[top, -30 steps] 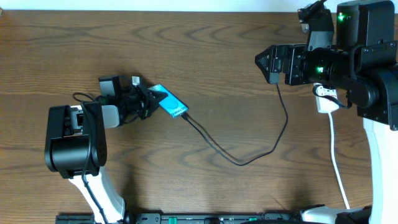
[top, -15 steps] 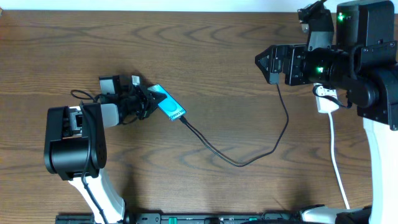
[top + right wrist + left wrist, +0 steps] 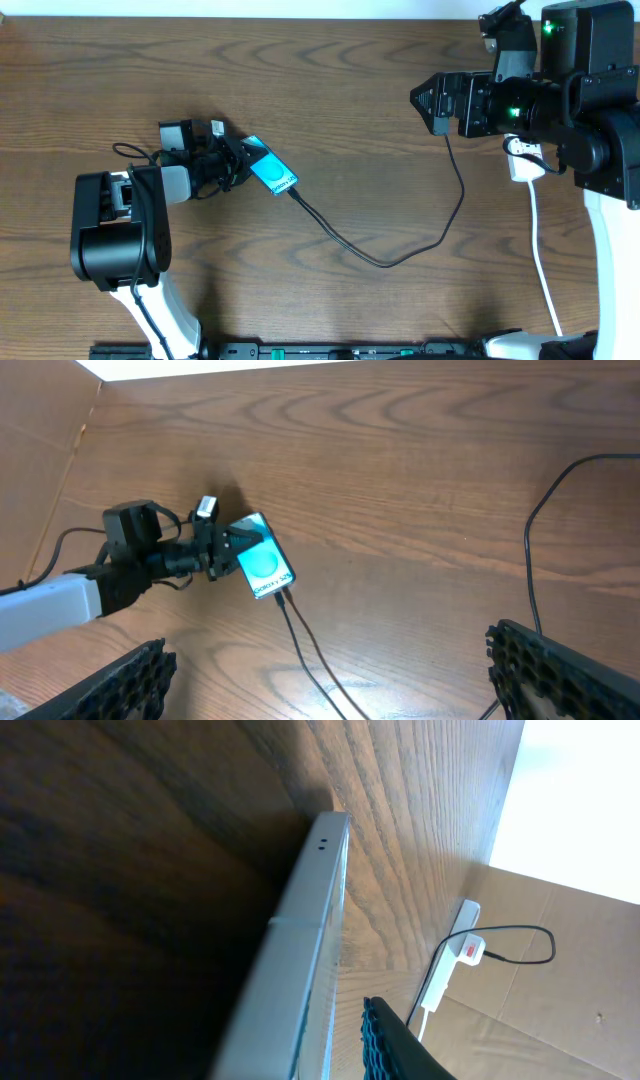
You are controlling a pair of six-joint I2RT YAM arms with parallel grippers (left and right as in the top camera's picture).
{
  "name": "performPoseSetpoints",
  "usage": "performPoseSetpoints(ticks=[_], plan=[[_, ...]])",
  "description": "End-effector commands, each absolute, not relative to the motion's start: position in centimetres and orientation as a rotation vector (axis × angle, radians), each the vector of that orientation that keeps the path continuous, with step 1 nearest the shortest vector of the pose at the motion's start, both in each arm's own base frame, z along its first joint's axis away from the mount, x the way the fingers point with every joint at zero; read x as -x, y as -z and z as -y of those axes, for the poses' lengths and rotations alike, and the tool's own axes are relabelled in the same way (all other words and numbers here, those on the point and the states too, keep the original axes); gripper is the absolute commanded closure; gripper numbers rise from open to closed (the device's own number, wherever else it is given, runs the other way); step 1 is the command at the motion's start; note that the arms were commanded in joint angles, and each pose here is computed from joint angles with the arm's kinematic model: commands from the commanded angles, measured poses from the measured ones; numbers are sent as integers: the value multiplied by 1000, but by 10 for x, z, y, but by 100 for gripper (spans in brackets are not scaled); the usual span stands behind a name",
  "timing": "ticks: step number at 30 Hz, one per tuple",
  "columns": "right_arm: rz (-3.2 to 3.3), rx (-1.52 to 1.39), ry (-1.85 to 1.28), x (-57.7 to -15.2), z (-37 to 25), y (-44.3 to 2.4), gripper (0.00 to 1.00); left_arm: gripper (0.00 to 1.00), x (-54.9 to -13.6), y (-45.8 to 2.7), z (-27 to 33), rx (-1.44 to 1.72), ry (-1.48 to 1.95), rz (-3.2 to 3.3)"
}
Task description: Plug charger to phone and switch on socket
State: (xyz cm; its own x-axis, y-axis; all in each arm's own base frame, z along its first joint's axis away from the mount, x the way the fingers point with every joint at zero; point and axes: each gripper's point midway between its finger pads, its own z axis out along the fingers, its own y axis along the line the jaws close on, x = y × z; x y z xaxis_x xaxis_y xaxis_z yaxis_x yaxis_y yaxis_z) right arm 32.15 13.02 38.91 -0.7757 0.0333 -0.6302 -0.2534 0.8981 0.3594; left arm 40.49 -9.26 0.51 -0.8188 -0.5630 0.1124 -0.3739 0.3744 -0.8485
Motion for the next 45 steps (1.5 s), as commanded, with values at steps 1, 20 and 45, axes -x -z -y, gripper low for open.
performPoseSetpoints(ticks=[1, 20, 45], plan=[[-2386, 150, -563, -321, -128, -394, 1, 73, -397, 21, 81, 958, 1301, -2485], [-2386, 150, -563, -321, -128, -394, 1, 30, -376, 31, 84, 1069, 1298, -2568], [-2385, 154, -561, -321, -128, -394, 1, 16, -341, 52, 77, 1279, 1157, -2705]])
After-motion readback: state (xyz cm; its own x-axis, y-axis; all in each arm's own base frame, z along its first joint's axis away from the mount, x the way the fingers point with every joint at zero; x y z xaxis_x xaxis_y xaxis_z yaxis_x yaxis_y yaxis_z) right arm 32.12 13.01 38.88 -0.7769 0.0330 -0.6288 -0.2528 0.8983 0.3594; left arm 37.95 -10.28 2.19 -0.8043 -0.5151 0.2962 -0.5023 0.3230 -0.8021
